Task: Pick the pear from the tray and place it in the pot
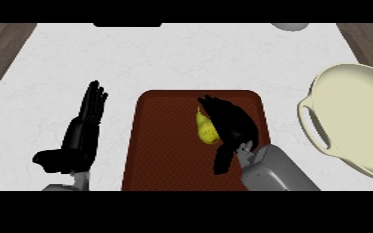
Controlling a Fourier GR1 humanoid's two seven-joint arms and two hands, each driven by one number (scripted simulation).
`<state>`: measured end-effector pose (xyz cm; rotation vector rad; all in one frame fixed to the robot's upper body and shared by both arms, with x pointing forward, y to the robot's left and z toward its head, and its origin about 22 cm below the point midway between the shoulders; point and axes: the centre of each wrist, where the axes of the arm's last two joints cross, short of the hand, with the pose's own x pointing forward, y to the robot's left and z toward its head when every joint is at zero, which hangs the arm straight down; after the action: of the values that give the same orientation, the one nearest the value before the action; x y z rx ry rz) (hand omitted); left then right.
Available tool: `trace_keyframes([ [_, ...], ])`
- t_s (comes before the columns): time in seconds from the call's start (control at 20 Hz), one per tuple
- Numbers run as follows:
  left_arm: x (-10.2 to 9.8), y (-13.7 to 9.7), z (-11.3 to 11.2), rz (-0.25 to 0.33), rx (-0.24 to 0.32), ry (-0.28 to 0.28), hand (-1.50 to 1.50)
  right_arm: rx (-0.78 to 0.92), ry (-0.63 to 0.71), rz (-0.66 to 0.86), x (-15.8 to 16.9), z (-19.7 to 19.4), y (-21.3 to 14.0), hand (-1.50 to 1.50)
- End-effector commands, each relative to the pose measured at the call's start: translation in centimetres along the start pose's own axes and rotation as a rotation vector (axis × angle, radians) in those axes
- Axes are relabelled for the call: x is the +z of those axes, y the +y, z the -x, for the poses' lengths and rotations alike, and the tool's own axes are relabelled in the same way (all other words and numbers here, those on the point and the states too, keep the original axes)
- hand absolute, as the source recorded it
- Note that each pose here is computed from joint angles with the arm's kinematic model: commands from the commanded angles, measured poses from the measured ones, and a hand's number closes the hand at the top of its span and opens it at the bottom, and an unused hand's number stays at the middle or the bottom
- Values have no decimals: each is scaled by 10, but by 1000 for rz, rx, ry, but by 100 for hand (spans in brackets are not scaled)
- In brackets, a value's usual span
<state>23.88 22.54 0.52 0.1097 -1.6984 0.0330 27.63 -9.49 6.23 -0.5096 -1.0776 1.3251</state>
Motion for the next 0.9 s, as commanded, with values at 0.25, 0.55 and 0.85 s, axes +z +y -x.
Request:
trace_keyframes([
  [0.25, 5, -3, 4, 4, -4, 6, 0, 17, 10, -7, -37, -3, 12, -150],
  [0.55, 10, -10, -3, -6, 5, -17, 0, 13, 23, 11, -28, 10, 31, -150],
  [0.85, 4, -10, -4, 4, 5, -3, 0, 81, -48, 105, -47, 17, 39, 150],
])
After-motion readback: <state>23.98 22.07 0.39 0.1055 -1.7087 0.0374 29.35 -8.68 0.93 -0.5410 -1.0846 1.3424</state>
